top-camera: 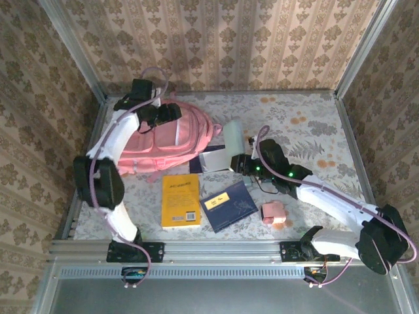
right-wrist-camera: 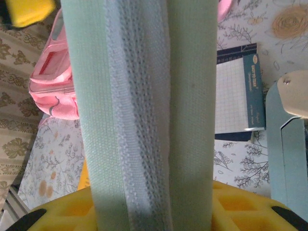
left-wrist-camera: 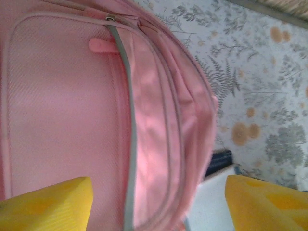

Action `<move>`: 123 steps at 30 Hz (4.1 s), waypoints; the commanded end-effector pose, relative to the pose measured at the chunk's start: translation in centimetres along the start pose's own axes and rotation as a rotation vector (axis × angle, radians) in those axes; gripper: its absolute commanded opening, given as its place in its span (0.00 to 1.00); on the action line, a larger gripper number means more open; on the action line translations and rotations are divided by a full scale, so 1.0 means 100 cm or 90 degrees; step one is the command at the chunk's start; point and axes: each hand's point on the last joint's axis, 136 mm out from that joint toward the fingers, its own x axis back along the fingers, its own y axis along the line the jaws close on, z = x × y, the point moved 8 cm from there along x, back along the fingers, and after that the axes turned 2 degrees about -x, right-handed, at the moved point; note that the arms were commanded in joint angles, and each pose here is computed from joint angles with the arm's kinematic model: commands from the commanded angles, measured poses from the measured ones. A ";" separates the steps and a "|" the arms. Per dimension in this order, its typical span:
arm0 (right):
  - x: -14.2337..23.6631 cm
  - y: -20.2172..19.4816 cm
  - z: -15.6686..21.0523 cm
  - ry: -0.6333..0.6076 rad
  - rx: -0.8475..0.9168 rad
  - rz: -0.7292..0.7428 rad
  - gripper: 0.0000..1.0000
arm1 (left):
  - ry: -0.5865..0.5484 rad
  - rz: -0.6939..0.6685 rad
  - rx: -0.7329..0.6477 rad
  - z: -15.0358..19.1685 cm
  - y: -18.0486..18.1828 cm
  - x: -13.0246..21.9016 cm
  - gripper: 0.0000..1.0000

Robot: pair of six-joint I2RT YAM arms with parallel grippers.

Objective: Pack books, pencil case, and school supplies into a backpack

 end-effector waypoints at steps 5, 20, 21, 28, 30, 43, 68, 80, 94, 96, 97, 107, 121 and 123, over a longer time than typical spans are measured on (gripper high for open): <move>0.004 -0.018 -0.001 -0.002 0.012 0.029 0.42 | 0.030 0.155 -0.028 -0.028 0.003 -0.043 0.61; -0.006 -0.029 -0.009 0.001 -0.010 0.030 0.43 | 0.090 0.189 0.037 -0.004 0.012 -0.084 0.50; -0.007 -0.029 -0.009 0.002 -0.011 0.030 0.43 | 0.093 0.186 0.039 -0.001 0.013 -0.085 0.50; -0.010 -0.029 -0.008 0.009 -0.018 0.023 0.44 | 0.104 0.156 0.044 0.010 0.019 -0.087 0.42; -0.011 -0.030 -0.007 0.011 -0.018 0.024 0.44 | 0.105 0.157 0.041 0.009 0.016 -0.088 0.34; -0.015 -0.009 -0.022 0.012 -0.003 -0.035 0.45 | 0.016 0.069 -0.075 -0.026 -0.016 0.015 0.00; -0.160 0.087 -0.080 0.128 -0.110 -0.273 0.39 | 0.026 0.166 -0.144 0.010 -0.064 0.087 0.09; -0.139 0.128 -0.064 0.099 -0.085 -0.348 0.36 | -0.013 0.002 -0.229 0.029 -0.116 0.124 0.68; -0.133 0.138 -0.058 0.098 -0.076 -0.353 0.36 | 0.021 -0.164 -0.224 0.042 -0.136 0.104 0.66; -0.131 0.140 -0.058 0.096 -0.076 -0.355 0.36 | 0.031 -0.174 -0.211 0.043 -0.134 0.099 0.61; -0.130 0.140 -0.059 0.093 -0.075 -0.355 0.36 | 0.034 -0.177 -0.208 0.044 -0.133 0.097 0.59; -0.131 0.143 -0.054 0.100 -0.071 -0.357 0.35 | 0.038 -0.151 -0.187 0.043 -0.133 0.074 0.55; -0.128 0.126 -0.039 0.107 -0.044 -0.279 0.34 | -0.022 -0.126 -0.271 0.032 -0.121 0.128 0.00; -0.127 0.119 -0.033 0.113 -0.037 -0.264 0.34 | -0.048 -0.123 -0.291 0.033 -0.118 0.147 0.00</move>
